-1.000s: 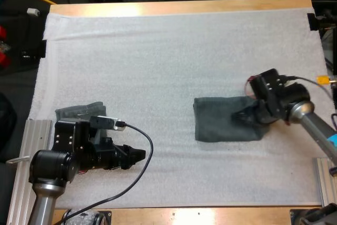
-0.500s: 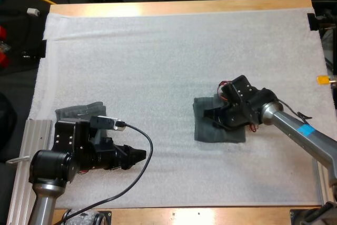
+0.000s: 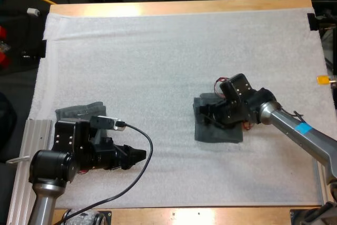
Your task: Pick towel from pile, fold and stack
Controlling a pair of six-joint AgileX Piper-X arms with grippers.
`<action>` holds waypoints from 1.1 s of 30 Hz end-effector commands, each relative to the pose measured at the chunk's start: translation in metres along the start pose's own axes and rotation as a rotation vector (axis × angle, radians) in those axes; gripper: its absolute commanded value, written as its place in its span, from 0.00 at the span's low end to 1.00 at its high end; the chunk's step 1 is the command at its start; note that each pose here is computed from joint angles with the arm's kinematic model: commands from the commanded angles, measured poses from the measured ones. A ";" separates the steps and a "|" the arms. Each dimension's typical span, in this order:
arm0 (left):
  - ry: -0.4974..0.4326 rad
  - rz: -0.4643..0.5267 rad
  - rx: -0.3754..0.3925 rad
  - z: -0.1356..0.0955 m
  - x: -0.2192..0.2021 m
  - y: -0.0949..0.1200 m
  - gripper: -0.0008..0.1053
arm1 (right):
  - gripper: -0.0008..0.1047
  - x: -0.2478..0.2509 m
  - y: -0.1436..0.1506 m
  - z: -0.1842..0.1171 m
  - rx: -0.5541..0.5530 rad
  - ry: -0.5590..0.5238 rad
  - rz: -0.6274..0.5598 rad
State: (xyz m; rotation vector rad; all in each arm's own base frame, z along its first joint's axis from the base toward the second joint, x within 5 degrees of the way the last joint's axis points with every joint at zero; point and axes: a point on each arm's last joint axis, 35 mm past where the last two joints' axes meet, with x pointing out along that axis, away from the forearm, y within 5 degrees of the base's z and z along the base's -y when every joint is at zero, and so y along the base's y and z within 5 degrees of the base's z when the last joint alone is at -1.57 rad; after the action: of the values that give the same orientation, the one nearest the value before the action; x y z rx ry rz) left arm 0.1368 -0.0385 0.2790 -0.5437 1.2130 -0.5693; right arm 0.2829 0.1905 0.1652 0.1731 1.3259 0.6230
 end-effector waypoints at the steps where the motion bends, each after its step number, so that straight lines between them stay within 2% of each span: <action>1: 0.003 -0.010 0.012 0.001 0.000 -0.001 0.58 | 0.62 -0.003 0.004 0.002 -0.025 0.002 0.048; 10: 0.003 -0.010 0.012 0.001 0.000 -0.001 0.58 | 0.62 -0.002 0.010 -0.001 -0.005 0.042 0.147; 18: 0.003 -0.010 0.012 0.001 0.000 -0.001 0.58 | 0.62 0.011 0.035 -0.006 -0.093 0.036 0.176; 25: 0.003 -0.010 0.012 0.001 0.000 -0.001 0.58 | 0.62 0.024 0.038 -0.007 -0.065 0.041 0.168; 30: 0.000 -0.011 0.014 0.001 0.000 -0.001 0.58 | 0.58 0.009 0.044 -0.007 -0.084 0.012 0.168; 33: -0.013 -0.014 0.026 0.003 0.000 -0.002 0.58 | 0.55 -0.009 0.047 -0.010 -0.106 -0.009 0.112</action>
State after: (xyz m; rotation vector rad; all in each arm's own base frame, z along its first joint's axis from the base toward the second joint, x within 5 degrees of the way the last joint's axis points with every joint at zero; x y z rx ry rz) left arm 0.1381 -0.0386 0.2796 -0.5402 1.1989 -0.5734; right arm 0.2581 0.2240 0.1841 0.1742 1.2975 0.7748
